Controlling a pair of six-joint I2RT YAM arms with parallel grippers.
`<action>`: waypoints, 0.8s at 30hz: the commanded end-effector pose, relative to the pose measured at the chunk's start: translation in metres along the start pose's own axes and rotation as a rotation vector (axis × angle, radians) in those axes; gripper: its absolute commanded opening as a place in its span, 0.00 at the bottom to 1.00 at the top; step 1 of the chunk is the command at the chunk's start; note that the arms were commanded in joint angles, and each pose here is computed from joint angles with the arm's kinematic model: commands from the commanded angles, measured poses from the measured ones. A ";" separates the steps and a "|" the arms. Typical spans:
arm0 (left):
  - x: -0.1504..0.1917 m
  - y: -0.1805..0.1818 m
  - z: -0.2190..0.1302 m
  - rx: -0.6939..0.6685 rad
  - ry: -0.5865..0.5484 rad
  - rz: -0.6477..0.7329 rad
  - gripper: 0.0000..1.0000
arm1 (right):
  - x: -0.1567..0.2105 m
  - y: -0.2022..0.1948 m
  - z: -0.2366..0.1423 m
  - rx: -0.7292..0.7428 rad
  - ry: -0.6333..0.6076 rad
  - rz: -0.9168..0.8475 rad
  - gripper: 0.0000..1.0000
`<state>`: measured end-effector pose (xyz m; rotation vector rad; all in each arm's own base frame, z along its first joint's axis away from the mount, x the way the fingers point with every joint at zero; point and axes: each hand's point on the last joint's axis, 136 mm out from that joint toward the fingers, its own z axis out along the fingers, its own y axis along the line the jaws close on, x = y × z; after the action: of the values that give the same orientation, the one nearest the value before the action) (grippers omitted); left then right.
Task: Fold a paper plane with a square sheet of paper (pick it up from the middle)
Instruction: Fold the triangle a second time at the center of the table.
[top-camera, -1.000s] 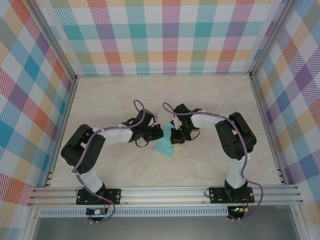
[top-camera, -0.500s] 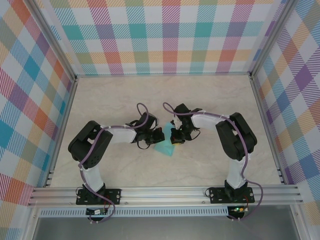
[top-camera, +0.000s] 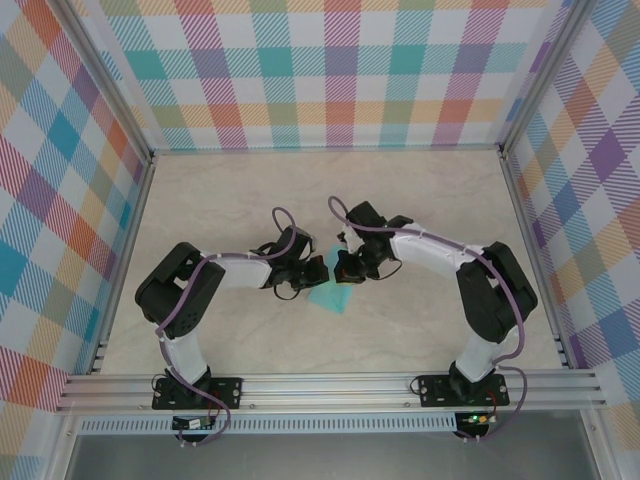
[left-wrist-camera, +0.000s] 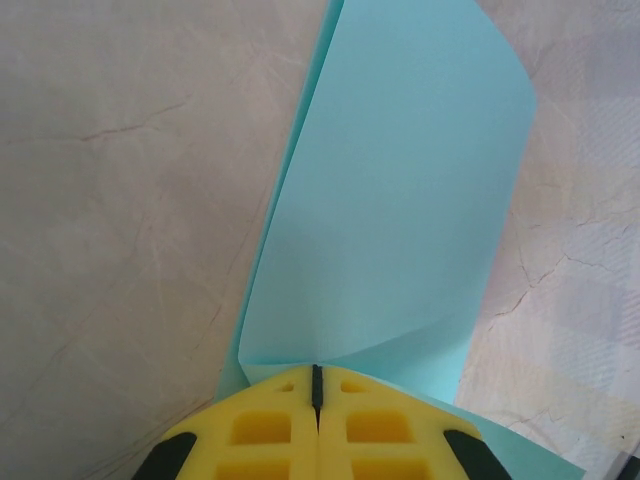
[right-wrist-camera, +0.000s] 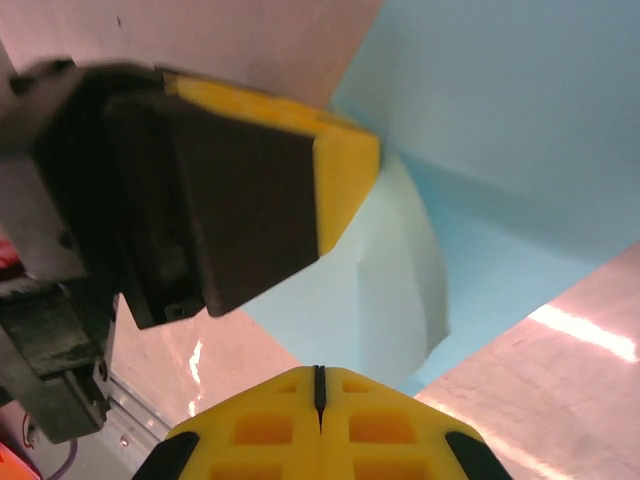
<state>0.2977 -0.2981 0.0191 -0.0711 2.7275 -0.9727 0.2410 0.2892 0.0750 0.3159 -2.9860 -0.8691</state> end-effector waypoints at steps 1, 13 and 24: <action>0.036 0.051 0.004 -0.182 0.088 -0.062 0.00 | 0.017 0.004 0.014 0.016 0.048 0.041 0.00; 0.035 0.054 0.004 -0.198 0.082 -0.069 0.00 | 0.032 -0.008 0.048 0.122 0.098 0.058 0.00; 0.037 0.058 0.003 -0.210 0.082 -0.072 0.00 | 0.038 -0.023 0.061 0.129 0.094 0.062 0.00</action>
<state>0.2978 -0.2975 0.0188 -0.0915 2.7279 -0.9692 0.2065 0.2960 0.0187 0.2739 -2.9579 -0.6514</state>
